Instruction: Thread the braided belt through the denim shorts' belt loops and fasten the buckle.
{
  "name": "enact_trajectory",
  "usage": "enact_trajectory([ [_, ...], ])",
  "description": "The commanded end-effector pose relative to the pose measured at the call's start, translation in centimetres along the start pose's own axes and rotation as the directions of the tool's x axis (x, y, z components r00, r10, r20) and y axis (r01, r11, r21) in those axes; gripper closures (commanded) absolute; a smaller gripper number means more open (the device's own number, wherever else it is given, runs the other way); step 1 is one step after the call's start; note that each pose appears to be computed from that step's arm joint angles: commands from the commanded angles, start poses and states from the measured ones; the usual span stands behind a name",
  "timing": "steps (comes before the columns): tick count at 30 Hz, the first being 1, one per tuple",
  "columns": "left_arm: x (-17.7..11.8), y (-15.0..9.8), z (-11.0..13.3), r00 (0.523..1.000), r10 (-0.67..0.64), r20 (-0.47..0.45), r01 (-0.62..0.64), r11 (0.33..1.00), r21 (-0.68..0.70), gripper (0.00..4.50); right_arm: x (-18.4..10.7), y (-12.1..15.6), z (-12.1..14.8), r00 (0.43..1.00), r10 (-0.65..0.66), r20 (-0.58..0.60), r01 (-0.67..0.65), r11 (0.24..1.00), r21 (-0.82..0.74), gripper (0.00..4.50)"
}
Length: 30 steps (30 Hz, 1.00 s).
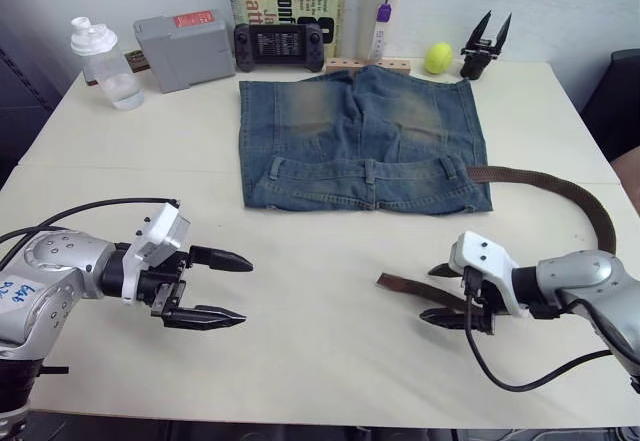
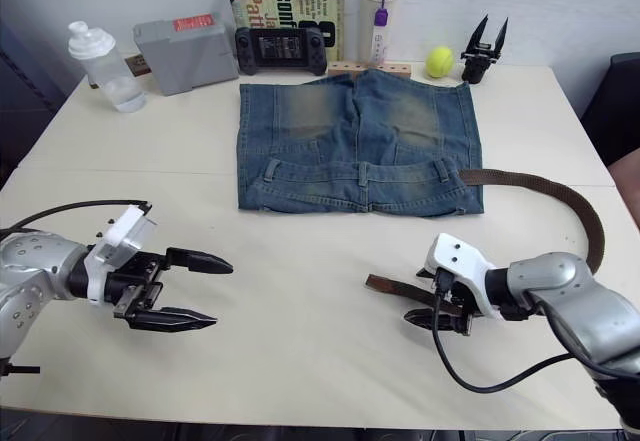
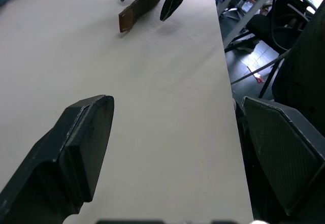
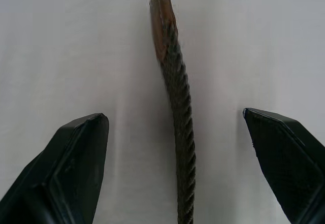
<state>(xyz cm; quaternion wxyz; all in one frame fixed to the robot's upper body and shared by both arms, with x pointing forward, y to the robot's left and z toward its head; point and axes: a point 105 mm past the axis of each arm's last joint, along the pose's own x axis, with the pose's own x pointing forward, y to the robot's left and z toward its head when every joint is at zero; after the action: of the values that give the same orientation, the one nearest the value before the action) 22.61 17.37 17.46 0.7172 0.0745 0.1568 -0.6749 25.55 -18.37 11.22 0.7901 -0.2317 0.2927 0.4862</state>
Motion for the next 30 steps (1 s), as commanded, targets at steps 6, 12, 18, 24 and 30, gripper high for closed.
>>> enact_trajectory([
  [6, 0.3, 1.2, 1.8, 0.991, -0.023, 0.132, 0.021, 1.0, 0.019, 0.0, 0.5, -1.2, 0.4, 0.991, -0.093, 0.092, 0.098, 0.993, -0.058, 3.12],
  [12, 1.5, 3.5, 6.6, 0.904, -0.026, 0.426, 0.027, 1.0, 0.002, 0.0, -1.6, -1.0, 5.0, 0.948, 0.004, 0.319, 0.017, 0.998, -0.061, 4.46],
  [18, 5.7, 3.2, 6.7, 0.871, -0.035, 0.489, 0.091, 0.992, -0.091, 0.0, -3.6, 1.5, 11.3, 0.821, 0.131, 0.557, -0.125, 0.991, -0.049, 4.46],
  [24, 9.1, 3.5, 6.2, 0.881, -0.036, 0.472, 0.114, 0.984, -0.138, 0.0, -4.0, 2.8, 13.3, 0.792, 0.157, 0.589, -0.16, 0.986, -0.048, 4.46],
  [30, 10.0, 3.5, 7.5, 0.845, -0.068, 0.53, 0.158, 0.98, -0.125, 0.0, -3.7, 3.8, 13.7, 0.784, 0.178, 0.595, -0.189, 0.981, -0.043, 4.46],
])
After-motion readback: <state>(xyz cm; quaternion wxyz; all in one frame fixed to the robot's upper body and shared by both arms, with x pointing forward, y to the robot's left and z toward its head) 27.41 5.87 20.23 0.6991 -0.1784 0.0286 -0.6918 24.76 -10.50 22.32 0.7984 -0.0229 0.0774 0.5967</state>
